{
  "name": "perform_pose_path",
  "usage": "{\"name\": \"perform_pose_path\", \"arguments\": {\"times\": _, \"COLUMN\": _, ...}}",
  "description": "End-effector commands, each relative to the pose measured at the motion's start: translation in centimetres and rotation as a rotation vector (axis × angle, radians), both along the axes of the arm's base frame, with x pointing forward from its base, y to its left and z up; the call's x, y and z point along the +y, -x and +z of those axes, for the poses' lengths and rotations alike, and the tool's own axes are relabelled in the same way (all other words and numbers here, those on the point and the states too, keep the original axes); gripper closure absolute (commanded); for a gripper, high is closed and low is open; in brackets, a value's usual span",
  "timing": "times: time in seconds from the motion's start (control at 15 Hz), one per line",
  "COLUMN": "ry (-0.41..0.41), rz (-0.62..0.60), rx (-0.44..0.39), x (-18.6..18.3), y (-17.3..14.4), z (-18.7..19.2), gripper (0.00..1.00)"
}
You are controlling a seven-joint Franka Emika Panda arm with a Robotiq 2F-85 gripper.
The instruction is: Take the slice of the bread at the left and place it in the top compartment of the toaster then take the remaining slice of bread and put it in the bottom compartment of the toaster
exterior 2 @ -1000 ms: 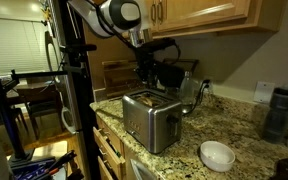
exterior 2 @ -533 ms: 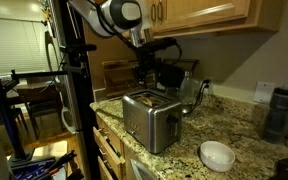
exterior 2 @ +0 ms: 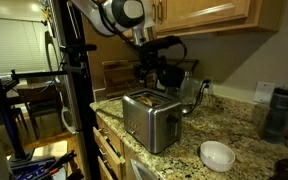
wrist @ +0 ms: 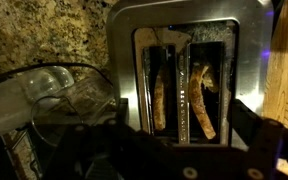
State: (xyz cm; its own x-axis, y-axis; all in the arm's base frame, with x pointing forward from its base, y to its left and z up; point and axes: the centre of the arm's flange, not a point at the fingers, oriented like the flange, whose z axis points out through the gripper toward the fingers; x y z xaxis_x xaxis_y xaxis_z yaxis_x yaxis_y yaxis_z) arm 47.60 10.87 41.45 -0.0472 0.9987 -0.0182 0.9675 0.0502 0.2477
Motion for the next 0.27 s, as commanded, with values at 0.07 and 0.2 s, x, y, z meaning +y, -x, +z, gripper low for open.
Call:
{"name": "perform_pose_path", "arguments": {"times": 0.07, "ry": 0.000, "rz": -0.001, "rx": 0.000, "x": 0.00, "y": 0.00, "z": 0.00, "gripper": 0.00}}
{"name": "perform_pose_path", "arguments": {"times": 0.2, "ry": -0.001, "rz": -0.003, "rx": 0.000, "x": 0.00, "y": 0.00, "z": 0.00, "gripper": 0.00}}
